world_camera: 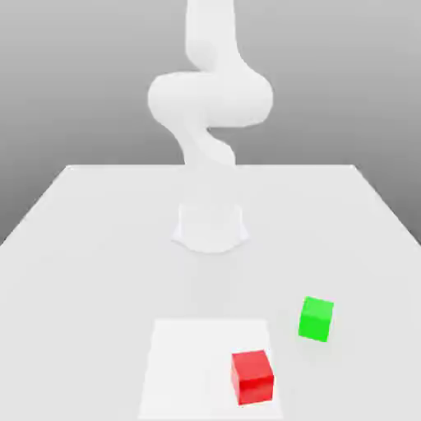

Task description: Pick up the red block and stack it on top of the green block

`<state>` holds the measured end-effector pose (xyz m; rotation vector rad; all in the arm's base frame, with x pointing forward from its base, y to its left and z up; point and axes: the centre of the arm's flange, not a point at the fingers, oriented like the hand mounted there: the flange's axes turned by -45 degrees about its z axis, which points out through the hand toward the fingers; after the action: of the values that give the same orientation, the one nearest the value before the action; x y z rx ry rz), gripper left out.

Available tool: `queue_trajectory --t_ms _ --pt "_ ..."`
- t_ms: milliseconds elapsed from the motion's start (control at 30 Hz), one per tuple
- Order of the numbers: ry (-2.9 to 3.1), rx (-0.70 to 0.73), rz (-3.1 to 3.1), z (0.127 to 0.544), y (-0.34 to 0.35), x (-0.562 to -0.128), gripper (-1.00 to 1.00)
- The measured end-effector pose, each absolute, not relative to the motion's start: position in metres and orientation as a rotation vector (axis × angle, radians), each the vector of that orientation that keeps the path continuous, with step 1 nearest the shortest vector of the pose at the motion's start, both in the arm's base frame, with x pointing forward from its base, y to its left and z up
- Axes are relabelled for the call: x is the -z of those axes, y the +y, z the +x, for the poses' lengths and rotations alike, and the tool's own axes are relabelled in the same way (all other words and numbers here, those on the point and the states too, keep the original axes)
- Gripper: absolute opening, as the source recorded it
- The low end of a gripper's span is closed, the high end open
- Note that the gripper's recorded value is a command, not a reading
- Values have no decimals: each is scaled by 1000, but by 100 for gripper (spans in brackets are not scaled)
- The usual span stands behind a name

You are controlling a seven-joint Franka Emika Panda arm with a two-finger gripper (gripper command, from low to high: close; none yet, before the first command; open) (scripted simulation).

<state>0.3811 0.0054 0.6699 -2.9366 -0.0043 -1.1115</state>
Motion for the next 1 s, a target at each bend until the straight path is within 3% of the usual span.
queue_trajectory --t_ms 200,400,767,933,967,1000 --pt "-71 835 -3033 446 20 -558 0" --pt "-141 557 -3096 478 35 -440 0" --pt "-273 42 -3131 456 59 -225 0" --pt "-280 1 -3129 452 60 -159 0" --pt "-280 1 -3129 451 60 -149 -100" --pt "-280 1 -3129 451 60 -149 -100"
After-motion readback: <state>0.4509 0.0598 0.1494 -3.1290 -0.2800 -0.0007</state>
